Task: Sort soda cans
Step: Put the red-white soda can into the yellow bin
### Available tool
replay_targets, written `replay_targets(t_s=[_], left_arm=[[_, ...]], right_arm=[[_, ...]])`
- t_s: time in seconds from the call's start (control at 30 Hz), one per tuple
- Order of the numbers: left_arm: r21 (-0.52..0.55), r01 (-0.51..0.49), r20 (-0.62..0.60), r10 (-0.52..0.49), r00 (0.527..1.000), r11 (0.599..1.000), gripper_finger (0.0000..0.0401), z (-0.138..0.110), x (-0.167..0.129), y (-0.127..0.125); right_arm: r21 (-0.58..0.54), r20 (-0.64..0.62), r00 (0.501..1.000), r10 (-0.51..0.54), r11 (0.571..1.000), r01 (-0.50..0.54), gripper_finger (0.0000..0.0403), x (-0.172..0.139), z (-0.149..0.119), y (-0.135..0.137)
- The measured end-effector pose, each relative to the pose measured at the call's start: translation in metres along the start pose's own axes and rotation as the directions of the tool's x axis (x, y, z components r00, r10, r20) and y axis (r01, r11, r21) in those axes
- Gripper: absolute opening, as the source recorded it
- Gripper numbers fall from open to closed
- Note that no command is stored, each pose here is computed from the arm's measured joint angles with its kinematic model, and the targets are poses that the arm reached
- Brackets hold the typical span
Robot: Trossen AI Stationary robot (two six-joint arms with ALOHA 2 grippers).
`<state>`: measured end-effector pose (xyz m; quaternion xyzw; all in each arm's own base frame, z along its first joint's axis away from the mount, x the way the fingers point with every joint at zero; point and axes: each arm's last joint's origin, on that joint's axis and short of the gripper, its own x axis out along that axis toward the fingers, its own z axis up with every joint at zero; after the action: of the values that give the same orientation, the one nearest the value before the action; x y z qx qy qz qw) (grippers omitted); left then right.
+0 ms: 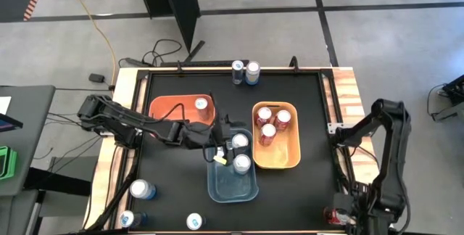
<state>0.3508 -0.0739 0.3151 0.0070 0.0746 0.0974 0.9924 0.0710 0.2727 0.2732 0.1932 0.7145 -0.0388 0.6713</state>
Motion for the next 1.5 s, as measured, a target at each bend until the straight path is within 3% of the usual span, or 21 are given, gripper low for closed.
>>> replay_targets(t_s=[0.63, 1.0, 1.3, 1.5], left_arm=[[-0.033, 0.036, 0.007, -0.036, 0.999, 0.999, 0.0366, -0.001, -0.012, -0.025], [-0.03, 0.035, 0.003, -0.035, 0.999, 0.999, 0.0366, -0.001, -0.013, -0.026], [-0.023, 0.035, 0.001, -0.035, 0.999, 0.999, 0.0366, -0.001, -0.013, -0.026], [-0.022, 0.036, 0.001, -0.036, 0.999, 0.999, 0.0366, -0.002, -0.013, -0.026]], right_arm=[[-0.088, 0.016, 0.987, -0.161, 0.983, 0.162, 0.0393, 0.04, 0.003, 0.01], [-0.139, 0.019, 0.972, -0.232, 0.963, 0.233, 0.039, 0.069, 0.013, 0.018], [-0.142, 0.022, 0.974, -0.227, 0.963, 0.228, 0.0317, 0.081, 0.022, 0.023], [-0.128, 0.022, 0.975, -0.223, 0.966, 0.224, 0.0312, 0.081, 0.027, 0.024]])
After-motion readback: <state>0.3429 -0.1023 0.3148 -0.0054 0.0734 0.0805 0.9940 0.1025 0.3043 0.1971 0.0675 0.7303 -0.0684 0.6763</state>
